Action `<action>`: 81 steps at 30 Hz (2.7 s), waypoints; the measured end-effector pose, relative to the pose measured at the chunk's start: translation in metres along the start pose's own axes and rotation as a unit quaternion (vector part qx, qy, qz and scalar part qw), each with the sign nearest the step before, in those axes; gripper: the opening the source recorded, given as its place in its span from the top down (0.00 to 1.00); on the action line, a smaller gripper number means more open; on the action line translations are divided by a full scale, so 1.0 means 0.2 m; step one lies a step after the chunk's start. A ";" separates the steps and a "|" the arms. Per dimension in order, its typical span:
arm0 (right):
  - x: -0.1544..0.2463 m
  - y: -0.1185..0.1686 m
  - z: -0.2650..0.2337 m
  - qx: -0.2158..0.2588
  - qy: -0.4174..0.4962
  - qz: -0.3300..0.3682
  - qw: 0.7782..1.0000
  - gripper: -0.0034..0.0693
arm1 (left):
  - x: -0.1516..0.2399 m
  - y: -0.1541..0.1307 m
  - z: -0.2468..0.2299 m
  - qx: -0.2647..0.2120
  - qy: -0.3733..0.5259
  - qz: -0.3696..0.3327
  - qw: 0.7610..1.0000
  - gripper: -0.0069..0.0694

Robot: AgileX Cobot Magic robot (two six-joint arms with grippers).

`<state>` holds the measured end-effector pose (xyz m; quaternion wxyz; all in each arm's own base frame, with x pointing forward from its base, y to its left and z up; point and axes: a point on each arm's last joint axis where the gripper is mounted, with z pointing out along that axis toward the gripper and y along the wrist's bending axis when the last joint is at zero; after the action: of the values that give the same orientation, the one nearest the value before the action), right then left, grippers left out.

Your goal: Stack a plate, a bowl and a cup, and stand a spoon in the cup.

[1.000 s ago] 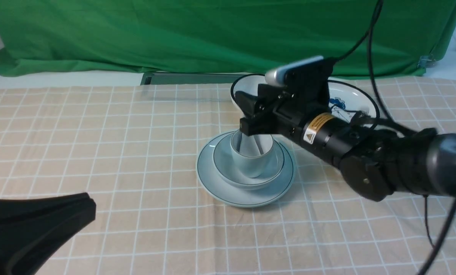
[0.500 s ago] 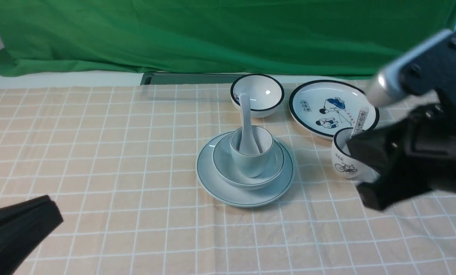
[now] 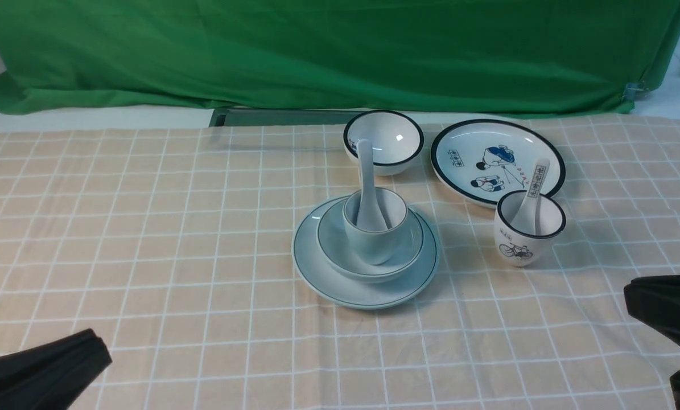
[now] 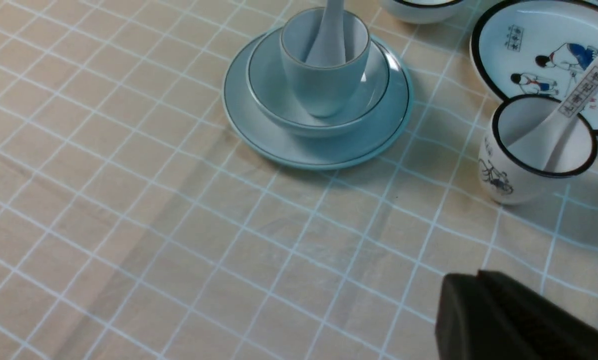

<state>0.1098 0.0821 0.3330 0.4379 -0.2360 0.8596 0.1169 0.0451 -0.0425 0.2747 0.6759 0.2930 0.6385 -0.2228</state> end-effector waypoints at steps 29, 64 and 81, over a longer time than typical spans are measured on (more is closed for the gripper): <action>0.89 -0.16 0.11 0.176 -0.145 0.026 0.973 0.93 | 0.00 0.00 0.00 0.000 0.001 0.003 1.000 0.91; 0.89 -0.16 0.11 0.178 -0.145 0.022 0.973 0.80 | 0.32 0.14 -0.09 -0.317 0.000 -0.036 0.948 0.91; 0.89 -0.16 0.11 0.178 -0.144 0.022 0.973 0.74 | 0.44 0.13 -0.10 -0.345 0.073 -0.123 0.928 0.91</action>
<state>0.0518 0.0090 0.1760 0.5899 -0.1160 0.7991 0.0039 0.0558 -0.0037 0.1908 0.6543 -0.0239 0.7543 -0.0477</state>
